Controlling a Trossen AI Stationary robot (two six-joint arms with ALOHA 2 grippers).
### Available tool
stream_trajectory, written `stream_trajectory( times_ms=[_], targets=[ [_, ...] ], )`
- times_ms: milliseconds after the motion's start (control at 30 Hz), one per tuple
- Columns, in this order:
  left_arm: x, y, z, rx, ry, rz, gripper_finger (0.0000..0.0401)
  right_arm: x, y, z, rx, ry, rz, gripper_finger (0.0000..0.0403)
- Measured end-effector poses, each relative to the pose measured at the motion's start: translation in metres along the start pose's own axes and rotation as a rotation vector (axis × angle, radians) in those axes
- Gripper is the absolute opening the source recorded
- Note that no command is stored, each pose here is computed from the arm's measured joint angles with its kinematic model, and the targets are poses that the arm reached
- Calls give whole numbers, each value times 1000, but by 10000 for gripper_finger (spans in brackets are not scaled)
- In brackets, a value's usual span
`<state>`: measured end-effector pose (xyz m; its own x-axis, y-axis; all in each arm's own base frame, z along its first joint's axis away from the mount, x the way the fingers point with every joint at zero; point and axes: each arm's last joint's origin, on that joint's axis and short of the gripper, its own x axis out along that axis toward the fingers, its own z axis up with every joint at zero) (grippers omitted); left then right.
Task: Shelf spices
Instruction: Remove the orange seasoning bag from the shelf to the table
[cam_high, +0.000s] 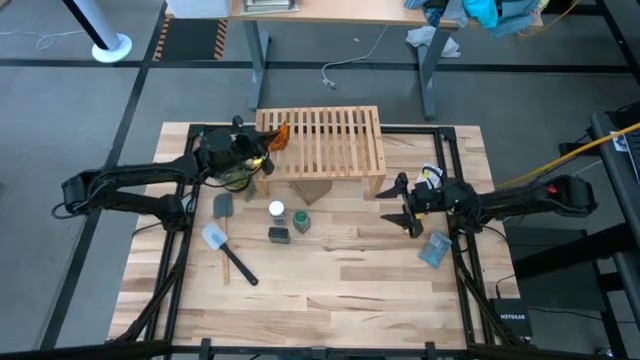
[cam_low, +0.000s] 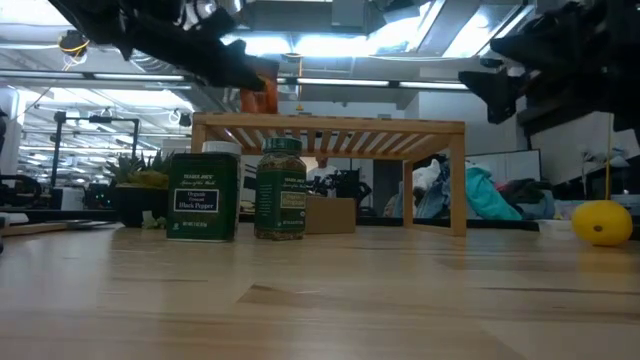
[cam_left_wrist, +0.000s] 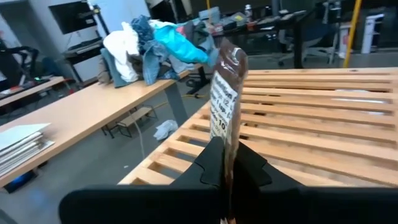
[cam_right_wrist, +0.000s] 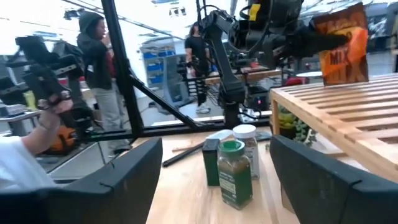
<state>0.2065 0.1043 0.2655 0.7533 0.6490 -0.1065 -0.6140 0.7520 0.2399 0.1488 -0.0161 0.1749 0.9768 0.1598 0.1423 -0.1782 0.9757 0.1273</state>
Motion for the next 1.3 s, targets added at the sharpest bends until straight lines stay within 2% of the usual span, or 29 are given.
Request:
stream_trajectory(
  times_ms=[200, 333, 533, 800, 967, 1300],
  targets=[
    [-29, -5, 9, 9, 16, -72, 2, -12, -3, 3, 35, 50, -13, 303],
    [-52, -7, 12, -9, 43, -116, 1, -18, 1, 8, 25, 26, -8, 303],
    [-79, -17, 0, -53, 77, -182, 0, -28, 6, 14, -15, -8, -1, 303],
    [-105, -33, -23, -93, 62, -186, 0, -38, 8, 10, 27, 36, -53, 303],
    [-119, -37, -20, -64, 21, -167, 0, -39, 9, 12, 22, 25, -48, 303],
    [-136, -48, -18, -104, 1, -262, 0, -39, 9, 10, 27, 37, -44, 303]
  ],
)
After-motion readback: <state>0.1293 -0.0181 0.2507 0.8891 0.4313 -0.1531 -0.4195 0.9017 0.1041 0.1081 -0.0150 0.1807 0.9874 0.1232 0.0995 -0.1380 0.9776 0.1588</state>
